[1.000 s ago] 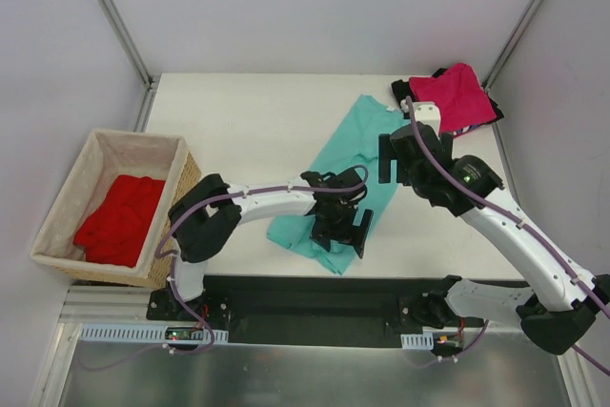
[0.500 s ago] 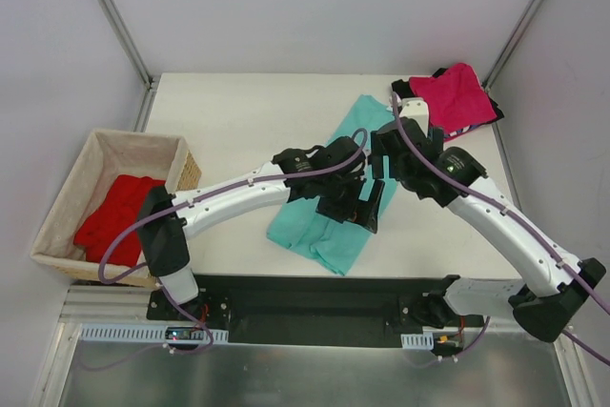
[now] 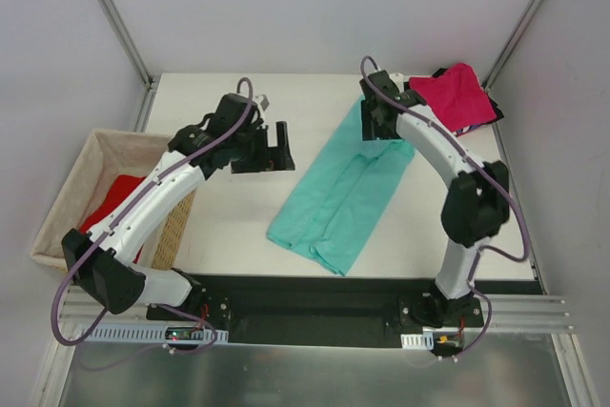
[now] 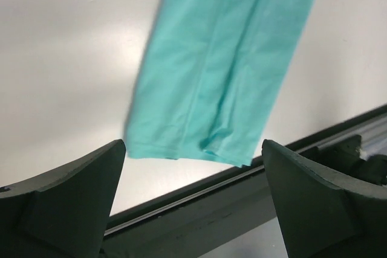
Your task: Fold and stack the t-shirts
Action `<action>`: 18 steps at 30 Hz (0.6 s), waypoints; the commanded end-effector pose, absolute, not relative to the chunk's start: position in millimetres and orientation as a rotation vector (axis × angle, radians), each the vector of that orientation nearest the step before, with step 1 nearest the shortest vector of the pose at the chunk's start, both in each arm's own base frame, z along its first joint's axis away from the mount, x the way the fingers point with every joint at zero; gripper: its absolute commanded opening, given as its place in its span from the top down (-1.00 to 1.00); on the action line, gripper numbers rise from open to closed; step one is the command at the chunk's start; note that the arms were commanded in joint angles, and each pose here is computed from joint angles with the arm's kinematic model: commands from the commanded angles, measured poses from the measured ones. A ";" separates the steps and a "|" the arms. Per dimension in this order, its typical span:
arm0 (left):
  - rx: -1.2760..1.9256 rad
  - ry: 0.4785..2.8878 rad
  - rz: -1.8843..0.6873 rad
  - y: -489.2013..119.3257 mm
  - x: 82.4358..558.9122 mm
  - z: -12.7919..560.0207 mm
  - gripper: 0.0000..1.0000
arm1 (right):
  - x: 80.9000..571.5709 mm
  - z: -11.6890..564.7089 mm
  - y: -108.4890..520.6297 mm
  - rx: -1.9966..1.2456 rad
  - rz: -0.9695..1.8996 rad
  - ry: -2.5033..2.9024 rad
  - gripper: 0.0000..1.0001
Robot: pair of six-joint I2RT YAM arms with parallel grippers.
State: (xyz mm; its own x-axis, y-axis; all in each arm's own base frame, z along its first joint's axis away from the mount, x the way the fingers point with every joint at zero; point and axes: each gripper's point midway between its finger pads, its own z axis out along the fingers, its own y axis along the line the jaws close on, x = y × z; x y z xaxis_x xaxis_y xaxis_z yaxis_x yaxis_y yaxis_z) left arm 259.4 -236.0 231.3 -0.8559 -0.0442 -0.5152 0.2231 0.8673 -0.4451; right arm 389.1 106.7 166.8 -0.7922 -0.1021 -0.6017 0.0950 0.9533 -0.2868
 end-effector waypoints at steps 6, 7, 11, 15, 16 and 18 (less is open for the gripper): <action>-0.185 2.631 -0.394 -121.2 255.2 173.2 -0.95 | 491.4 151.0 135.1 0.030 -0.328 2.431 -0.94; -0.209 2.624 -0.393 -115.5 254.8 172.8 -0.95 | 497.6 144.6 133.8 0.041 -0.322 2.431 -0.94; -0.276 2.623 -0.371 -97.1 251.9 160.9 -0.95 | 525.6 134.5 140.4 0.099 -0.240 2.371 -0.94; -0.278 2.622 -0.376 -92.6 250.6 156.5 -0.95 | 545.6 125.2 156.0 0.097 -0.128 2.353 -0.94; -0.281 2.631 -0.375 -91.5 249.5 153.2 -0.96 | 548.4 123.4 160.6 0.111 -0.086 2.349 -0.94; -0.277 2.630 -0.384 -91.2 250.0 152.0 -0.96 | 558.1 120.4 174.4 0.132 0.076 2.331 -0.93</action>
State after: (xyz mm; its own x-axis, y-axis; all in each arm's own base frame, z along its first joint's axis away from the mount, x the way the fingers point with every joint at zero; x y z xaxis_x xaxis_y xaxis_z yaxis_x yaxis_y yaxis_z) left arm 251.4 -93.8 152.1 -0.8728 -0.2782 -0.4010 -0.1580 0.9385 -0.3071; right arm 525.9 144.7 104.4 -0.7617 0.0010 -0.6479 0.1133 0.9848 -0.1317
